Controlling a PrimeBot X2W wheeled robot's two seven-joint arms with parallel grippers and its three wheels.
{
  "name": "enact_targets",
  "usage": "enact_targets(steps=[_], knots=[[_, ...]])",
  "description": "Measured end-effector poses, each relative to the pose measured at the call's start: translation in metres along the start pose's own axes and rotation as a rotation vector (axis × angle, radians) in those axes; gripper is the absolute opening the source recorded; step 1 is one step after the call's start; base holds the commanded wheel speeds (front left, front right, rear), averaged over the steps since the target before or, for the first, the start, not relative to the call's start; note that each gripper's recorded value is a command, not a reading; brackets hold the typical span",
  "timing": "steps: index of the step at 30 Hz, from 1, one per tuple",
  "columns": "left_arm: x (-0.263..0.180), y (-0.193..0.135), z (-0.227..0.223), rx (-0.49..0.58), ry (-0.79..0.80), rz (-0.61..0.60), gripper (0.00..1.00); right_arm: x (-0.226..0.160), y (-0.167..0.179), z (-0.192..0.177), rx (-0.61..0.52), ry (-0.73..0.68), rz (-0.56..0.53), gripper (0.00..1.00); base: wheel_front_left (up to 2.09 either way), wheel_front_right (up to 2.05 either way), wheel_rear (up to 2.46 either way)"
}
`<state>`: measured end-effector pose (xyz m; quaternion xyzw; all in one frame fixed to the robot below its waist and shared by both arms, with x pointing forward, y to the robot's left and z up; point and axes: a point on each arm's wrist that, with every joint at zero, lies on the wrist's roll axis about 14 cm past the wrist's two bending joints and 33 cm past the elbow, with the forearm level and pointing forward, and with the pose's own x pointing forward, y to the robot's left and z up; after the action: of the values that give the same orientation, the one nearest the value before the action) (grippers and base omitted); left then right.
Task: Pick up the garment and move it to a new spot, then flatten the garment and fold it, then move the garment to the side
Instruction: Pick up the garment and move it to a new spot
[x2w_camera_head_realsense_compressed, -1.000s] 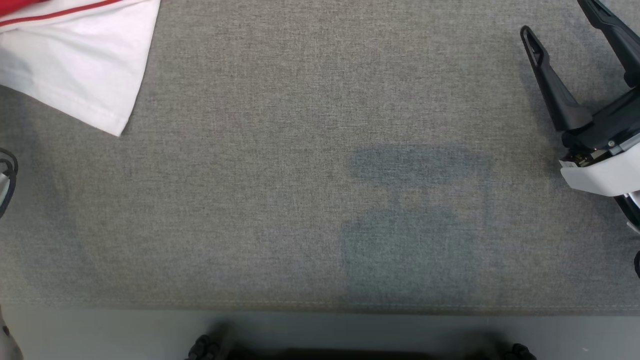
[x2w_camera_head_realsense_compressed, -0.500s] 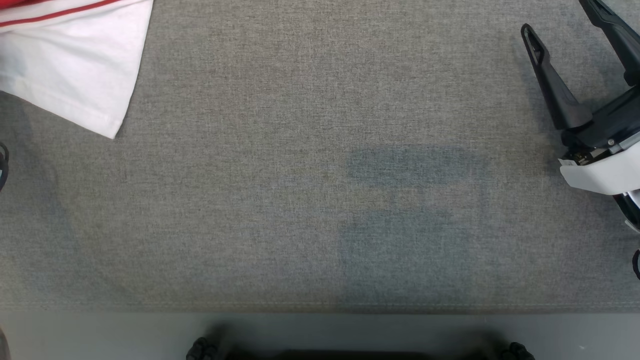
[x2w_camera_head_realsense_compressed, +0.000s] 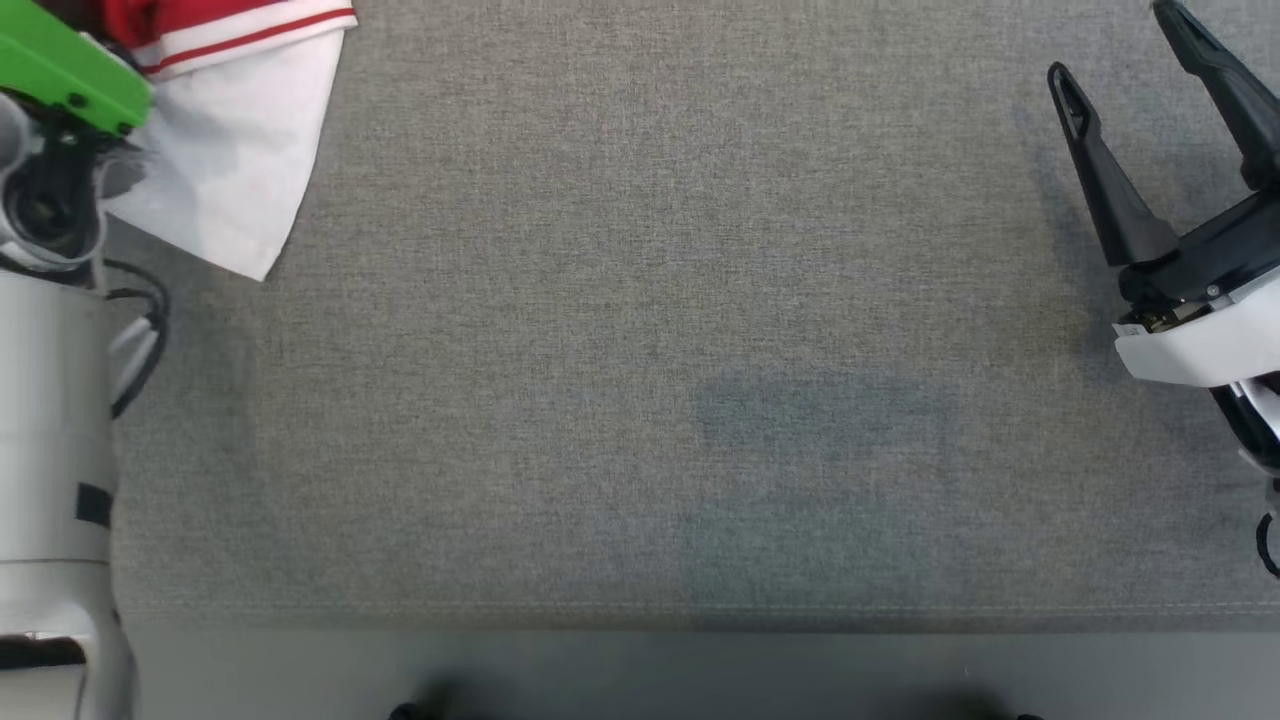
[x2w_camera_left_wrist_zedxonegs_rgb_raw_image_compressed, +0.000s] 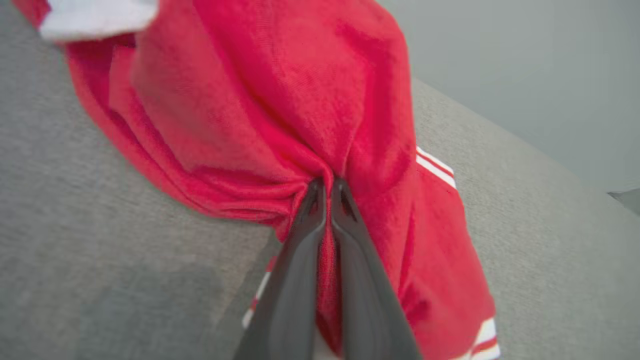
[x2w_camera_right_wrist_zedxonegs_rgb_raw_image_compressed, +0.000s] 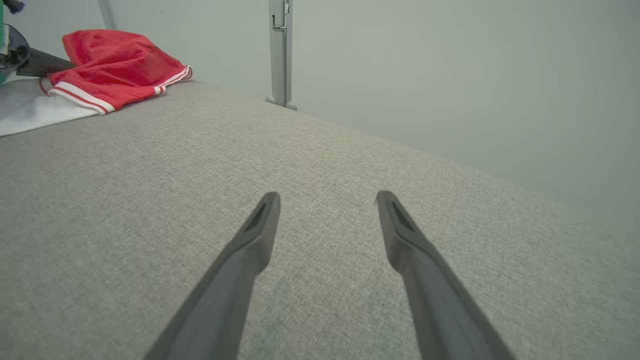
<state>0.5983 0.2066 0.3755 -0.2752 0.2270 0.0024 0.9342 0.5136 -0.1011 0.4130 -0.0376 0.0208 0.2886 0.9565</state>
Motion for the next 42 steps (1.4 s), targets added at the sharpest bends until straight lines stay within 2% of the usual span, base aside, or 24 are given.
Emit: enact_targets(steps=[5, 6, 11, 14, 21, 29, 33, 42], knots=[[-0.013, -0.069, -0.030, -0.069, 0.036, -0.177, 0.00, -0.006, 0.002, 0.005, -0.002, 0.002, -0.013, 1.00, 0.00, 0.00, 0.00], [-0.013, -0.069, -0.030, -0.069, 0.036, -0.177, 0.00, -0.006, 0.002, 0.005, -0.002, 0.002, -0.013, 1.00, 0.00, 0.00, 0.00], [-0.042, -0.122, -0.065, -0.115, 0.099, -0.296, 0.00, -0.012, 0.013, 0.012, 0.019, -0.001, -0.009, 1.00, 0.00, 0.00, 0.00], [-0.065, -0.142, -0.086, -0.117, 0.159, -0.351, 0.00, -0.016, 0.022, 0.019, 0.027, -0.007, -0.002, 1.00, 0.00, 0.00, 0.00], [-0.132, -0.162, -0.145, -0.095, 0.342, -0.445, 0.00, -0.029, 0.047, 0.033, 0.055, -0.015, 0.023, 1.00, 0.00, 0.00, 0.00], [-0.192, -0.159, -0.199, -0.165, 0.458, -0.430, 0.00, -0.047, 0.063, 0.057, 0.056, -0.045, 0.034, 1.00, 0.00, 0.00, 0.00], [-0.206, -0.156, -0.213, -0.101, 0.466, -0.432, 0.00, -0.052, 0.068, 0.065, 0.045, -0.057, 0.048, 1.00, 0.00, 0.00, 0.00], [-0.216, -0.137, -0.216, -0.104, 0.446, -0.385, 0.00, -0.048, 0.091, 0.065, 0.054, -0.057, 0.115, 1.00, 0.00, 0.00, 0.00]])
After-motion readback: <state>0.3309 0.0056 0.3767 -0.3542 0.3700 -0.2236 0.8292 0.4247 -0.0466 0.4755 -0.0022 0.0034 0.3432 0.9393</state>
